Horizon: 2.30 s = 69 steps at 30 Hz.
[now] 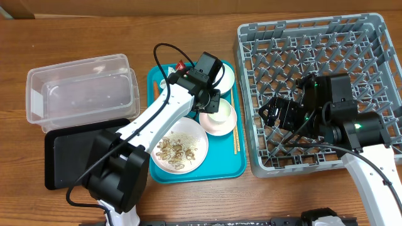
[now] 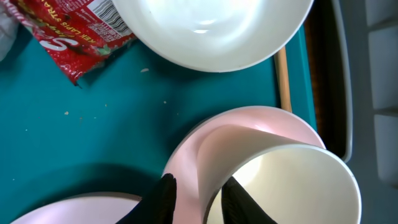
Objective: Sort waste into correct bins and load items into the dishwasher
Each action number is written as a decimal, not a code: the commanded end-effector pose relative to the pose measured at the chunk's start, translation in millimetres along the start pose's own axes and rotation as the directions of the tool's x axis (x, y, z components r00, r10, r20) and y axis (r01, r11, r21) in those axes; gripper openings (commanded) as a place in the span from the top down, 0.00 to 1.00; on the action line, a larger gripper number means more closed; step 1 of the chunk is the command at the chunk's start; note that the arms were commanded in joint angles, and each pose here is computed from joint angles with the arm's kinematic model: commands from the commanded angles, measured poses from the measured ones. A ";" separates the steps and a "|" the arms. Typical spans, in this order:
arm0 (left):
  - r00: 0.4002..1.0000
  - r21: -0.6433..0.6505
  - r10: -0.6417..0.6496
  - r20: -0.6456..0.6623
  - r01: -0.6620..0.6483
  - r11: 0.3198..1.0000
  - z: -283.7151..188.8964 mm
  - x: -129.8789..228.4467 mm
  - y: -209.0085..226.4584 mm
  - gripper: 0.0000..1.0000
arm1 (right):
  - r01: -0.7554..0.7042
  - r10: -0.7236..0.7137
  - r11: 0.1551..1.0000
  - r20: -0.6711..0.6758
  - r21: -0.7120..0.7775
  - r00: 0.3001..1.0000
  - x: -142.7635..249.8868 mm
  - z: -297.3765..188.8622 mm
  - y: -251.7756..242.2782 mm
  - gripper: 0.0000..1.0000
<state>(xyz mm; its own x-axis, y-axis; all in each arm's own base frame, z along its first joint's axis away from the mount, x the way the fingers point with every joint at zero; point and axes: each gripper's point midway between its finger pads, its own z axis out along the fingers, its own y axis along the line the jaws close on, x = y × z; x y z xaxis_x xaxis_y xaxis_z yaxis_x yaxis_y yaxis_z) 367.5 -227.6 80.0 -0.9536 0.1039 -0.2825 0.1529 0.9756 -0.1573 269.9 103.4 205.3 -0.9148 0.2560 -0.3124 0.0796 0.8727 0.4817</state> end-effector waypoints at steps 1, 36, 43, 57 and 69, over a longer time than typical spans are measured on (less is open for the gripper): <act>1.000 -0.002 -0.008 0.017 0.008 1.000 -1.8 -6.7 -1.3 0.86 | 0.002 -0.001 1.000 0.018 -0.012 1.000 -5.6 -5.3 4.3 0.00; 0.999 0.985 -0.035 -0.002 0.008 0.170 -242.7 -15.9 -13.5 0.96 | 0.427 -0.389 0.647 0.209 -0.632 0.897 3.8 -45.3 162.2 0.23; 1.000 0.985 -0.016 -0.005 0.008 0.172 -241.2 -12.7 -20.0 0.96 | 0.495 -0.413 0.600 0.286 -0.629 0.865 -0.8 -50.5 176.5 0.22; 1.000 0.984 -0.009 -0.006 0.007 0.178 -239.7 -11.5 -22.2 0.96 | 0.542 -0.436 0.511 0.343 -0.667 0.832 0.5 -64.1 189.8 0.28; 1.000 0.978 0.010 -0.006 0.004 0.206 -234.0 -8.6 -26.9 0.96 | 0.552 -0.446 0.478 0.352 -0.684 0.823 3.3 -68.7 193.3 0.38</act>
<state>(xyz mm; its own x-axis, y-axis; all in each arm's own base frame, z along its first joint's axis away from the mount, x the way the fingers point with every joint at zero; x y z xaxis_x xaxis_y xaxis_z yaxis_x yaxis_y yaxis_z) 314.0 -205.3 305.4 -0.9692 0.1007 -0.2249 0.2249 -0.0121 -0.9743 265.4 239.9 338.2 -0.6784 -0.0166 -0.7345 -0.6958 0.3352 0.6352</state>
